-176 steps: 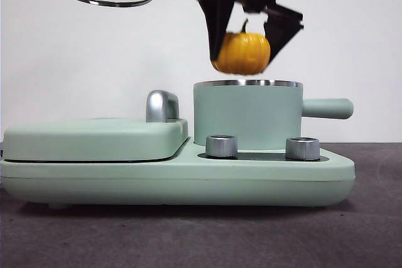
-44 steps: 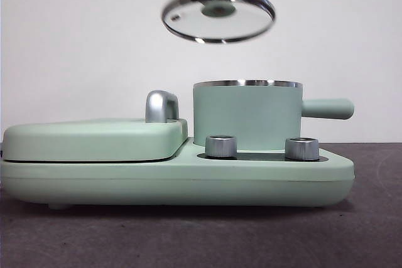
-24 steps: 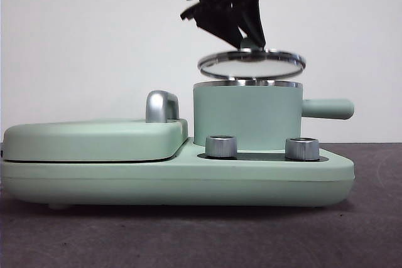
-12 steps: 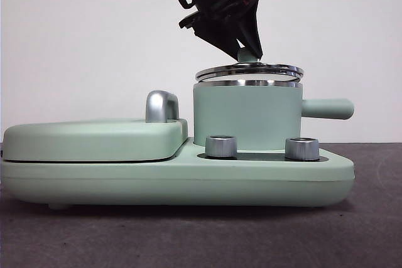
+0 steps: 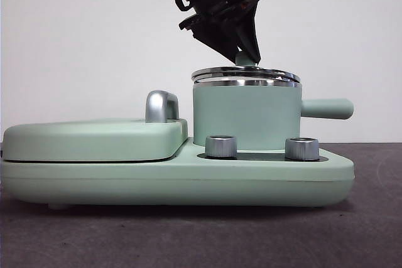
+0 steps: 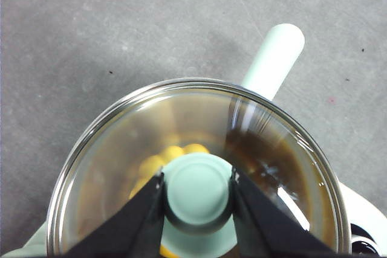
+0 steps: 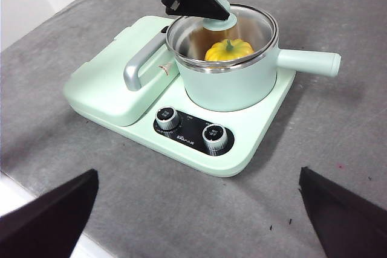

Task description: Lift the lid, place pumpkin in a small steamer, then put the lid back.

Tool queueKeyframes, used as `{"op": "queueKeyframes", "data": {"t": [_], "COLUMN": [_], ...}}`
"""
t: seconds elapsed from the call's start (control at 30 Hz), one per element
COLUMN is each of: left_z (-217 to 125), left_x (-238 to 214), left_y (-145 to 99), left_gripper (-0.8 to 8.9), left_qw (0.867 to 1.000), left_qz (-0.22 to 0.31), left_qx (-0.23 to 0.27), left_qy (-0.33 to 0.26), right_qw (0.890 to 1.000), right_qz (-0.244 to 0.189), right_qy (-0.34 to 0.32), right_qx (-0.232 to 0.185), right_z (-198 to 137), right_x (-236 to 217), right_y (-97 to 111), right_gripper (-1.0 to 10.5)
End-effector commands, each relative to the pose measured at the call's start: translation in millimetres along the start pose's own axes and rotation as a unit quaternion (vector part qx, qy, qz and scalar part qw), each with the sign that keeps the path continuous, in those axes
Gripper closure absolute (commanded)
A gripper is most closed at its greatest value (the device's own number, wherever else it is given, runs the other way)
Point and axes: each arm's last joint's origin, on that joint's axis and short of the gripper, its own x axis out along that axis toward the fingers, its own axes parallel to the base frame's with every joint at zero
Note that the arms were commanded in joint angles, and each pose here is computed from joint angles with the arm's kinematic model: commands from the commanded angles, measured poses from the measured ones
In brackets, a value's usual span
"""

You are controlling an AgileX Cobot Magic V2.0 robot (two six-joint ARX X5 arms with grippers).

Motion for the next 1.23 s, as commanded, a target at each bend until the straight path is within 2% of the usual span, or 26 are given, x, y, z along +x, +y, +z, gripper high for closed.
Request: {"op": "queueKeyframes", "data": {"t": [0.03, 0.7, 0.97, 1.23], "left_z": [7, 10, 21, 16], "left_x": [1, 0, -26, -16], "left_y": [-1, -1, -3, 0], "left_gripper": [7.94, 7.95, 7.95, 7.95], "left_qw": [1.000, 0.999, 0.996, 0.998], "left_qz": [0.001, 0.003, 0.012, 0.010], "left_qx": [0.013, 0.024, 0.029, 0.016], "left_qy": [-0.025, -0.040, -0.081, -0.066], "right_qw": [1.000, 1.000, 1.000, 1.000], "right_qz": [0.004, -0.001, -0.003, -0.003], "right_qy": [-0.007, -0.009, -0.009, -0.009], "right_qx": [0.004, 0.010, 0.010, 0.012], "right_z": [2, 2, 2, 2], "right_x": [-1, -1, -1, -1], "right_y": [1, 0, 0, 0], "right_gripper": [4.0, 4.0, 4.0, 4.0]}}
